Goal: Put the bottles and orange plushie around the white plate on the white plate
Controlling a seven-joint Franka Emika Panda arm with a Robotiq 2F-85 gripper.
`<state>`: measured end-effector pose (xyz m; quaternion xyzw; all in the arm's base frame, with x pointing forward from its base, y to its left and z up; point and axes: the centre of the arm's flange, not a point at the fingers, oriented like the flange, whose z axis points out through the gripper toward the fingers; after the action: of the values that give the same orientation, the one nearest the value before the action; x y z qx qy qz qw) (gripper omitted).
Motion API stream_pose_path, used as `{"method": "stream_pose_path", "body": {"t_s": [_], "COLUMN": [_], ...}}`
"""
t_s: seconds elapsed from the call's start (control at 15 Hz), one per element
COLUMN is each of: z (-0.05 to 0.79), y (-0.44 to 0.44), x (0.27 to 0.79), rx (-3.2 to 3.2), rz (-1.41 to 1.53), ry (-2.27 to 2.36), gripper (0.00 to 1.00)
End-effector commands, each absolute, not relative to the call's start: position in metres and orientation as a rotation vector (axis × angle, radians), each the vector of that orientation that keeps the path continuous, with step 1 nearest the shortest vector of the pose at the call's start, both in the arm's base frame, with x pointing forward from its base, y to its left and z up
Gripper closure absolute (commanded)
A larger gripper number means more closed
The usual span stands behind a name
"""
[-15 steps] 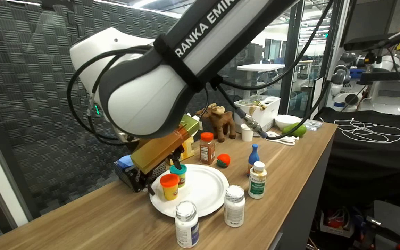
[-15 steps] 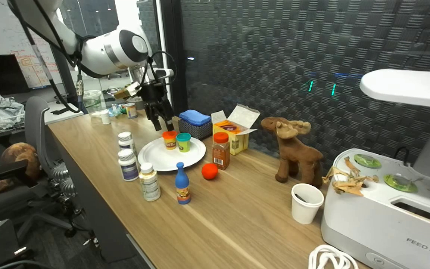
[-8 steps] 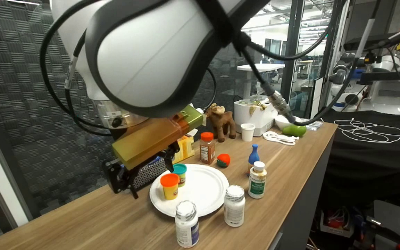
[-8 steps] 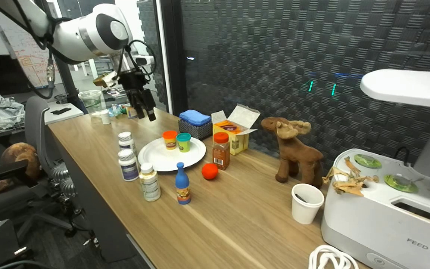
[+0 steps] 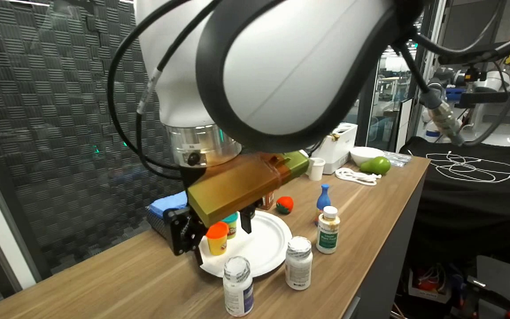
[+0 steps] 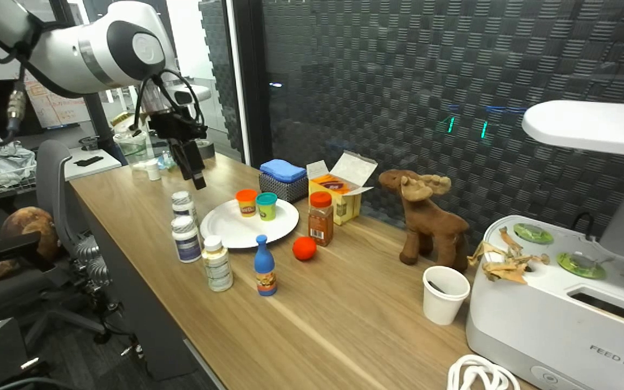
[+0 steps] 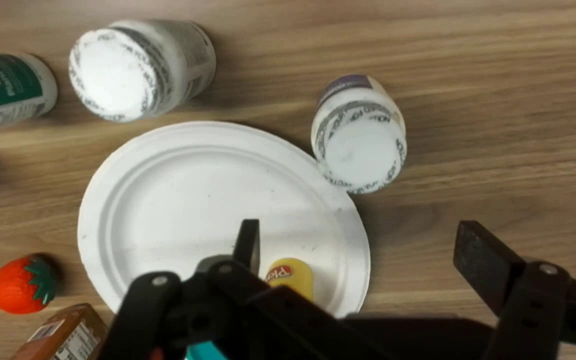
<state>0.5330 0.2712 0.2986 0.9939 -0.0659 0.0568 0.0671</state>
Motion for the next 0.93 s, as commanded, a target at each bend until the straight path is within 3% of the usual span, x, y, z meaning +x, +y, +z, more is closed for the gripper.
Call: {"method": "stream_pose_path", "body": {"t_s": [0.0, 0.33, 0.4, 0.53, 0.87], "z": [0.289, 0.273, 0.272, 0.273, 0.282], "y": [0.265, 0.269, 0.268, 0.267, 0.263], "x": [0.503, 0.490, 0.490, 0.489, 0.489], "rx": [3.097, 3.113, 3.106, 3.096, 3.047], "rz": [0.169, 0.163, 0.175, 0.191, 0.242], "ry": [-0.200, -0.199, -0.203, -0.199, -0.180], "gripper": [0.00, 0.02, 0.25, 0.30, 0.70]}}
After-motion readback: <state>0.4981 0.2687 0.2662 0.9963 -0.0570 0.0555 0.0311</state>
